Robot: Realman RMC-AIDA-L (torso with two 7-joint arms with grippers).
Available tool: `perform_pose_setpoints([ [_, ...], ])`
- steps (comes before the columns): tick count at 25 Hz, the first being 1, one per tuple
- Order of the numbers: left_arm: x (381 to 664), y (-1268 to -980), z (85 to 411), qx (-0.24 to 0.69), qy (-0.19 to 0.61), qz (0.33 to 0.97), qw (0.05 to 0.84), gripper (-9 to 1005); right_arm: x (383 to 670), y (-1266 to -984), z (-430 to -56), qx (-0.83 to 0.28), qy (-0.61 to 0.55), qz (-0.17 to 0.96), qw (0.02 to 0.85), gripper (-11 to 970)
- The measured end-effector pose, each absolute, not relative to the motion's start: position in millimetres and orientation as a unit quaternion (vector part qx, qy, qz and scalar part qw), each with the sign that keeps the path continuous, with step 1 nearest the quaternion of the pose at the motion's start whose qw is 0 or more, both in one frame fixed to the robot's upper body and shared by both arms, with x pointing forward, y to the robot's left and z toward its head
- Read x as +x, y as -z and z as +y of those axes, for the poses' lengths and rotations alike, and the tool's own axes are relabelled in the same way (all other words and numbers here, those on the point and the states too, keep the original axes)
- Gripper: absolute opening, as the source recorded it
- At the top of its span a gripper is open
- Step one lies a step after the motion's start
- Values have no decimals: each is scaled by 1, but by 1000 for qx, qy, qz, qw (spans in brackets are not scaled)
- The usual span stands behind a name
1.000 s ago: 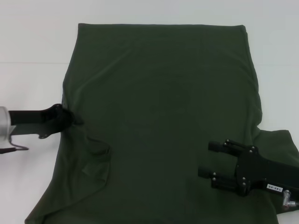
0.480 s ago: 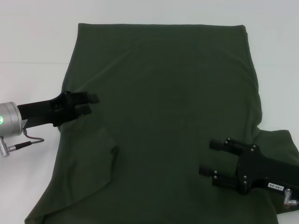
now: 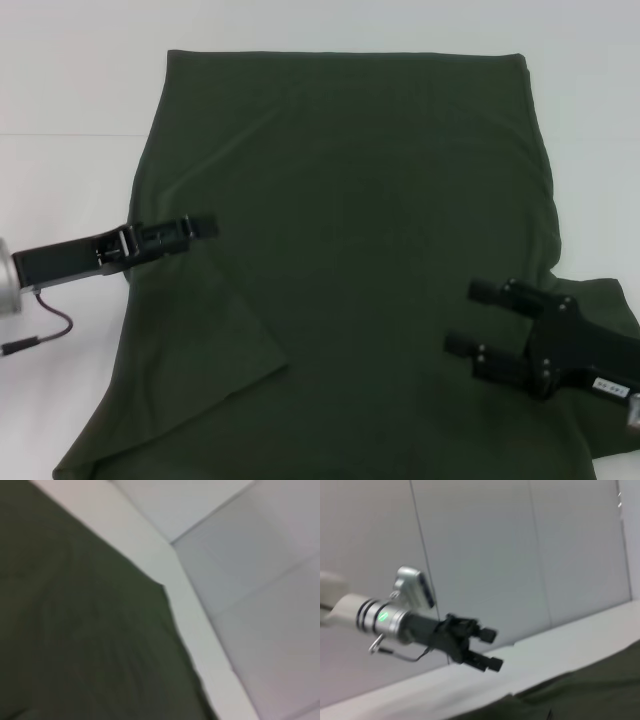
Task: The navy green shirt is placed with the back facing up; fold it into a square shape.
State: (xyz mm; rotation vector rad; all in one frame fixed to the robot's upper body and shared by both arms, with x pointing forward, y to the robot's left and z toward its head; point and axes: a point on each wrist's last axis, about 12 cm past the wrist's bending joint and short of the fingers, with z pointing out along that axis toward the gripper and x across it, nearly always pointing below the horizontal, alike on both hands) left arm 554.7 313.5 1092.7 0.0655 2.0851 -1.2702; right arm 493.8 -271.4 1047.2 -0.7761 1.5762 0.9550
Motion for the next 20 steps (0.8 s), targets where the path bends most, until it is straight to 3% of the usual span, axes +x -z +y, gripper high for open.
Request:
perform_pose_setpoints([
  [5, 527, -1106, 318, 181, 497, 750, 397, 813, 491, -1051, -280, -316, -401, 658, 553, 800],
  [11, 495, -1095, 337, 300, 403, 732, 459, 853, 483, -1053, -291, -326, -390, 658, 556, 800],
  [15, 478, -1083, 343, 339, 354, 736, 466, 866, 471, -1051, -303, -322, -374, 668, 557, 800],
  [20, 471, -1078, 344, 346, 350, 747, 448, 868, 459, -1057, -329, -309, -353, 705, 532, 799],
])
